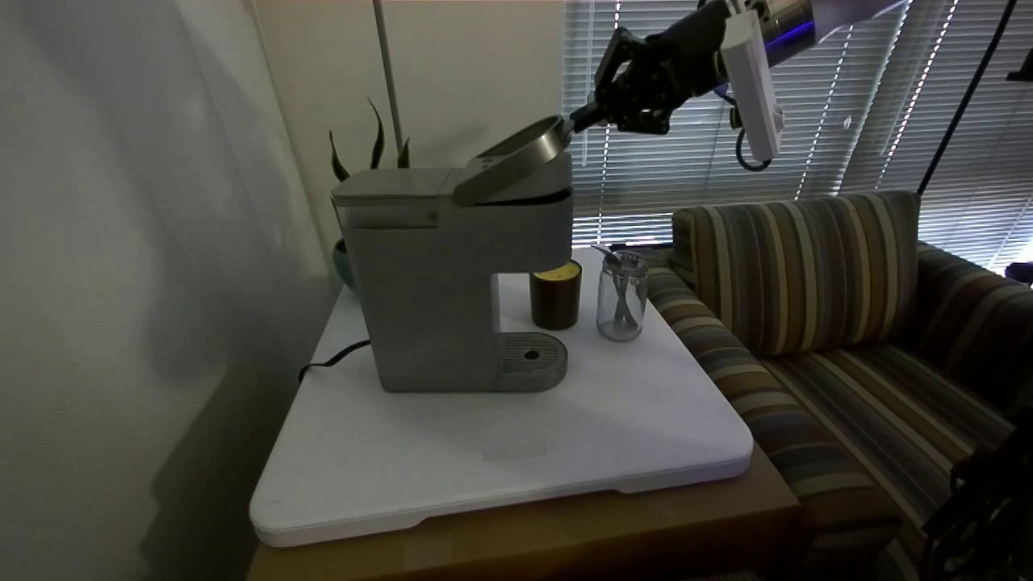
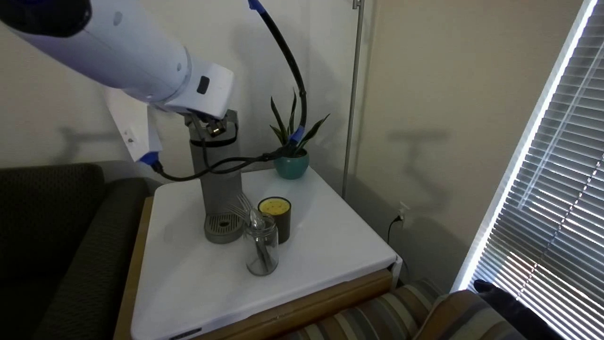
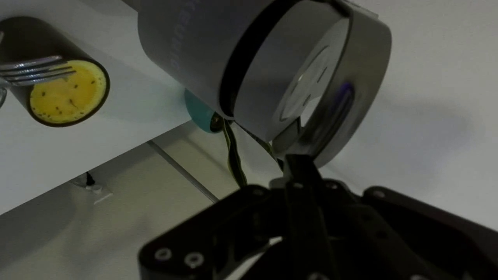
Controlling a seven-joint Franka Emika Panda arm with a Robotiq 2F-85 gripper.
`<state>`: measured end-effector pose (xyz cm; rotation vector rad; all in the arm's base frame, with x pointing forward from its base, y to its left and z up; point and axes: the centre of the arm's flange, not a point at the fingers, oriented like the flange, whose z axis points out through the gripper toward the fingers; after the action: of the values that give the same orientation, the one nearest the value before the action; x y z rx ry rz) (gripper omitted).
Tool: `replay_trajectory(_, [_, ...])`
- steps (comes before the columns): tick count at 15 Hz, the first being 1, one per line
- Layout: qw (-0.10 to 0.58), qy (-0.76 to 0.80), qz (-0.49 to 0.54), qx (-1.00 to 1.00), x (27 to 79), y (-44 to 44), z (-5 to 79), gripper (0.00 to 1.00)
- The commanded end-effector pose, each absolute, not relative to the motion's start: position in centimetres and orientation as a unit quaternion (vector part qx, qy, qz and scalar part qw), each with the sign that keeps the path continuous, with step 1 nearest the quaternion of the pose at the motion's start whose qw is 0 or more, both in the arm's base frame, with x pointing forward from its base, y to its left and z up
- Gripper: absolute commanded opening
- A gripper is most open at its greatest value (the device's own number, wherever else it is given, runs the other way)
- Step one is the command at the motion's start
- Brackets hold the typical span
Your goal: Open the coffee maker, close it, and then open it again
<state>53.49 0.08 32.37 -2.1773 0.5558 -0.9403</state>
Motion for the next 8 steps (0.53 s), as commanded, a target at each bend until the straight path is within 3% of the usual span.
replay_trajectory(1, [0.345, 0.206, -0.363, -0.841, 52.62, 0.04, 33.45, 0.0])
replay_trajectory(8, [0.359, 0.198, -0.366, -0.835, 53.29, 0.36, 33.21, 0.0])
